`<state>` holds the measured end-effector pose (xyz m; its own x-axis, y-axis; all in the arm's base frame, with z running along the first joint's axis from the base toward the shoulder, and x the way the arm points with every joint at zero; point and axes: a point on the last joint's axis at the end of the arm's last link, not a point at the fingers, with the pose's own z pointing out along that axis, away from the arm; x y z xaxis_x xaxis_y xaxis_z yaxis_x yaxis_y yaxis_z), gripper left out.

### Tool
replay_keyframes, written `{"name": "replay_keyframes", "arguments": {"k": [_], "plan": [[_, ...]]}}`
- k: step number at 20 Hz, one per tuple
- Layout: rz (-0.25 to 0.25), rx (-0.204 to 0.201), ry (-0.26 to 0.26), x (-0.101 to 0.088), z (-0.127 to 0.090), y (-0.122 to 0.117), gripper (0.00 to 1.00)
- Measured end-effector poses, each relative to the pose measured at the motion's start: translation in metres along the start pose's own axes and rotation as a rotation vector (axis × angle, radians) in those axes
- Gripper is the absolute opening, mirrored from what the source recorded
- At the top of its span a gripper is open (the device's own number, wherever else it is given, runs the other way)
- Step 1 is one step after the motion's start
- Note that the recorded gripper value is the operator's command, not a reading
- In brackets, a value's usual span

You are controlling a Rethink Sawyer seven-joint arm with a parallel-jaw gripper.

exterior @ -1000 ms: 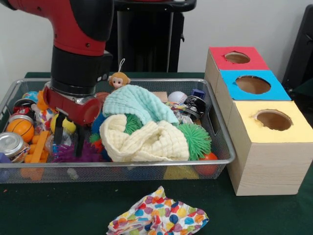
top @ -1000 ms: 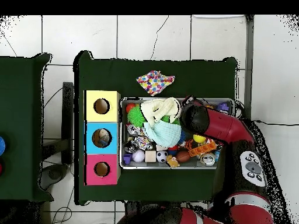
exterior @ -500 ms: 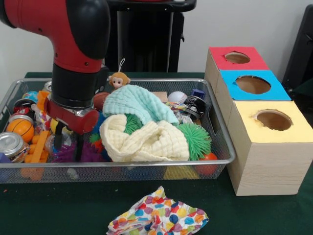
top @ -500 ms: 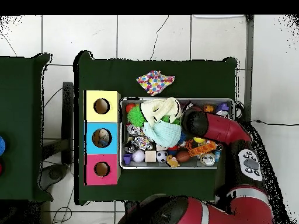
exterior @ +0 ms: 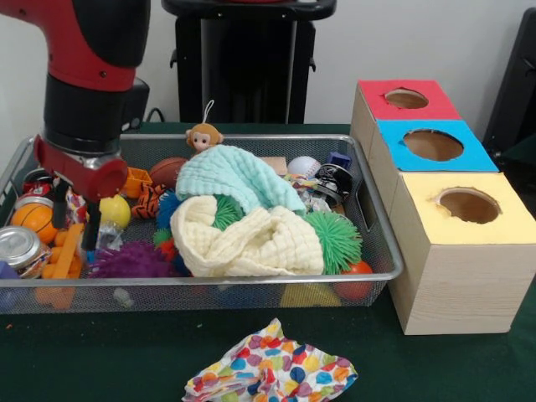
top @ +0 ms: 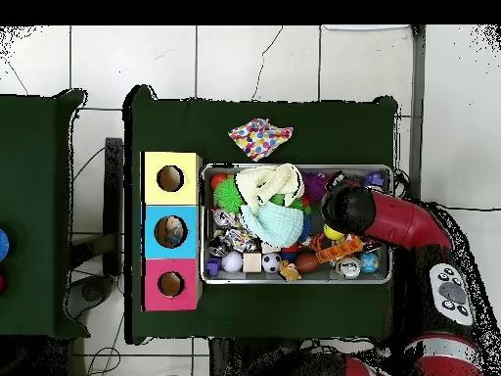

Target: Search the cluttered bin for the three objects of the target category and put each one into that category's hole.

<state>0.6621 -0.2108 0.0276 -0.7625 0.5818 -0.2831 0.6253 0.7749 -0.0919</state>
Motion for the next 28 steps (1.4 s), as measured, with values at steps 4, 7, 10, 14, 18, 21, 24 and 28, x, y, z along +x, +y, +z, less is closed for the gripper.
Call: {"name": "replay_keyframes", "arguments": {"k": [4,7,10,14,18,21,24,28], "plan": [[0.01,0.009,0.003,-0.012,-0.02,-0.005,1.0],[0.016,0.01,-0.01,-0.023,-0.039,-0.006,1.0],[0.017,0.008,-0.022,-0.028,-0.047,-0.006,1.0],[0.008,0.003,-0.032,-0.028,-0.055,0.001,1.0],[-0.013,-0.002,-0.027,-0.02,-0.055,0.014,1.0],[-0.037,-0.005,-0.014,-0.007,-0.053,0.029,1.0],[-0.053,-0.007,-0.003,0.003,-0.052,0.037,1.0],[-0.072,-0.007,0.016,0.018,-0.05,0.046,1.0]]}}
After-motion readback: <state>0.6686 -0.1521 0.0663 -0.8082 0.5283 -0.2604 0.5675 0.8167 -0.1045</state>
